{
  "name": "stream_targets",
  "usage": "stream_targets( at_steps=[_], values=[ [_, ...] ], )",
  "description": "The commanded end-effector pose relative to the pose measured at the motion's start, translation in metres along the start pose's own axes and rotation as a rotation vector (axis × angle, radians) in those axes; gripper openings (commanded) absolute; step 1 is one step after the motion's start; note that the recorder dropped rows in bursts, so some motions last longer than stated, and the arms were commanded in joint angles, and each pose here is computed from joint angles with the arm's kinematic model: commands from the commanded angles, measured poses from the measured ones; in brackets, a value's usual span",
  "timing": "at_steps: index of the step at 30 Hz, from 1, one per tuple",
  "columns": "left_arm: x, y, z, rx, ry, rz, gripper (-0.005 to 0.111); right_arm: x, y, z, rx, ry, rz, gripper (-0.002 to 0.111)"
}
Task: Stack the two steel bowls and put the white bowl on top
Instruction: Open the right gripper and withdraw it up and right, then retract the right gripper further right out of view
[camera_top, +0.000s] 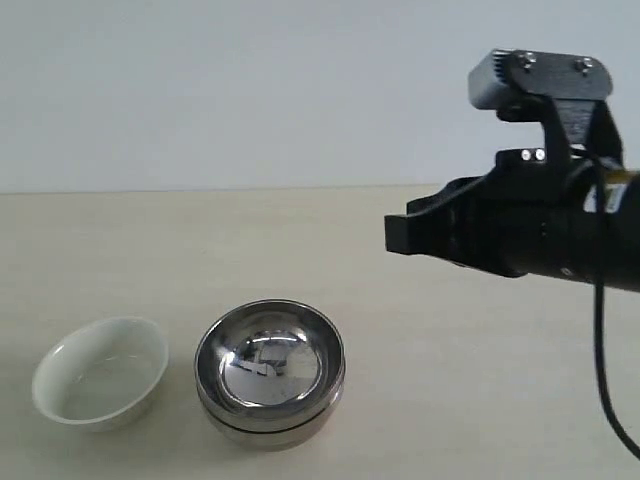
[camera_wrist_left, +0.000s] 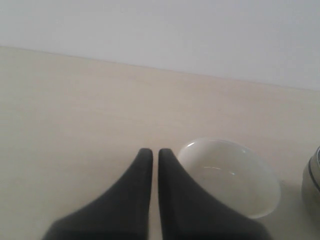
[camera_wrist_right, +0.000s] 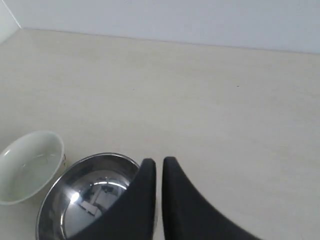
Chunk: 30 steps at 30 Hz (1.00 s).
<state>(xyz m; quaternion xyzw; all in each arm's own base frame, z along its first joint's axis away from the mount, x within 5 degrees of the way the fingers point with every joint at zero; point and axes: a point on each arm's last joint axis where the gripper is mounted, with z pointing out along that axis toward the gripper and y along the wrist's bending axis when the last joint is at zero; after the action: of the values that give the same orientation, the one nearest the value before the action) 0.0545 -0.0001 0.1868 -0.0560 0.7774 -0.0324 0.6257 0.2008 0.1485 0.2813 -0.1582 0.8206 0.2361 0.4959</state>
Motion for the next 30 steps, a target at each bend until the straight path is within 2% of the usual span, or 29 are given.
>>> stream_targets(
  at_steps=[1, 7, 17, 30],
  values=[
    [0.000, 0.000, 0.000, 0.009, -0.009, -0.008, 0.004, 0.008, -0.004, -0.022, 0.000, -0.066, 0.002, 0.000],
    [0.000, 0.000, 0.000, 0.009, -0.009, -0.008, 0.004, 0.017, -0.007, -0.038, 0.001, -0.115, 0.006, 0.000],
    [0.000, 0.000, 0.000, 0.009, -0.009, -0.008, 0.004, 0.020, -0.009, -0.038, 0.008, -0.130, 0.009, 0.000],
    [0.000, 0.000, 0.000, 0.009, -0.009, -0.008, 0.004, 0.053, -0.027, -0.040, 0.070, -0.227, 0.104, 0.000]
  ],
)
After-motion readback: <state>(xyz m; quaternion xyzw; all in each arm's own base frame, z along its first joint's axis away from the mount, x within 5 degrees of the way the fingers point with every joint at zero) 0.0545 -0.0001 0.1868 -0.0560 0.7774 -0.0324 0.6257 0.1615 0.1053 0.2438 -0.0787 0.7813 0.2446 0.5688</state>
